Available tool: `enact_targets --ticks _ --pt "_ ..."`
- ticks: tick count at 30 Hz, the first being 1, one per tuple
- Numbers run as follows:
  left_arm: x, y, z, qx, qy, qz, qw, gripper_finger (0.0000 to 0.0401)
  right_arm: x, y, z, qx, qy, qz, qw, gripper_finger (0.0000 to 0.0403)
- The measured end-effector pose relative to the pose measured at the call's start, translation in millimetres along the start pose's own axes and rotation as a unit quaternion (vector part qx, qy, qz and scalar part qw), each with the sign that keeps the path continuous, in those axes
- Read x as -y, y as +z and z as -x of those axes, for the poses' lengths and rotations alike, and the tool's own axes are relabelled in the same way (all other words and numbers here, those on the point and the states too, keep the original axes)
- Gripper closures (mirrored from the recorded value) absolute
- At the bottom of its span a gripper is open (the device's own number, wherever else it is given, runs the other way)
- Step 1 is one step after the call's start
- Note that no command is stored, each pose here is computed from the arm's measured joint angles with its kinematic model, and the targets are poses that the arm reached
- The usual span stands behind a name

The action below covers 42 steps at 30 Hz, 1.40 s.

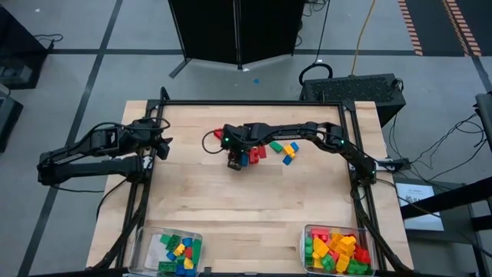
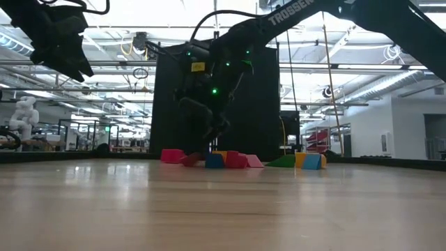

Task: Sort blocks by size
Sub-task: Put the red triangular block into the left transparent bin

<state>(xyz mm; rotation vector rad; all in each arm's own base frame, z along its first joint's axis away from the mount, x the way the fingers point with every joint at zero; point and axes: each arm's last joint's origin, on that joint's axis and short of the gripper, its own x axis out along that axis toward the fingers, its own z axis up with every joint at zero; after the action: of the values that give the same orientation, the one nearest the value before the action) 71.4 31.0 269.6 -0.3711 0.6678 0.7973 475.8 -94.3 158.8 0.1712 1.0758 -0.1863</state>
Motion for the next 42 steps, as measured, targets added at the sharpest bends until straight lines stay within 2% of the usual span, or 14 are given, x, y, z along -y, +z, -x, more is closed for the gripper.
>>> enact_targets --ticks 8,18,21,27,33,38,42 --pt "0 0 0 0.000 0.000 0.000 1.000 0.0146 1 1 -2 0.006 0.003 0.061 0.998 0.0188" --pt "0 0 0 -0.001 0.001 -0.001 1.000 0.0146 -1 -10 -29 -0.024 0.020 0.061 0.998 0.0190" --pt "0 0 0 -0.001 0.001 -0.002 1.000 0.0146 -2 -11 -29 -0.031 0.023 0.061 0.997 0.0208" --pt "0 0 0 0.000 0.001 -0.001 1.000 0.0146 0 -15 -29 -0.053 0.024 0.059 0.997 0.0288" --pt "0 0 0 0.000 0.002 -0.002 1.000 0.0146 -2 -16 -30 -0.057 0.007 0.036 0.998 0.0289" --pt "0 0 0 0.000 0.001 -0.003 1.000 0.0146 -6 -5 -22 -0.043 0.005 0.022 0.999 0.0289" --pt "0 0 0 0.000 0.002 -0.003 1.000 0.0146 -19 20 -4 0.000 0.008 0.041 0.999 0.0289"
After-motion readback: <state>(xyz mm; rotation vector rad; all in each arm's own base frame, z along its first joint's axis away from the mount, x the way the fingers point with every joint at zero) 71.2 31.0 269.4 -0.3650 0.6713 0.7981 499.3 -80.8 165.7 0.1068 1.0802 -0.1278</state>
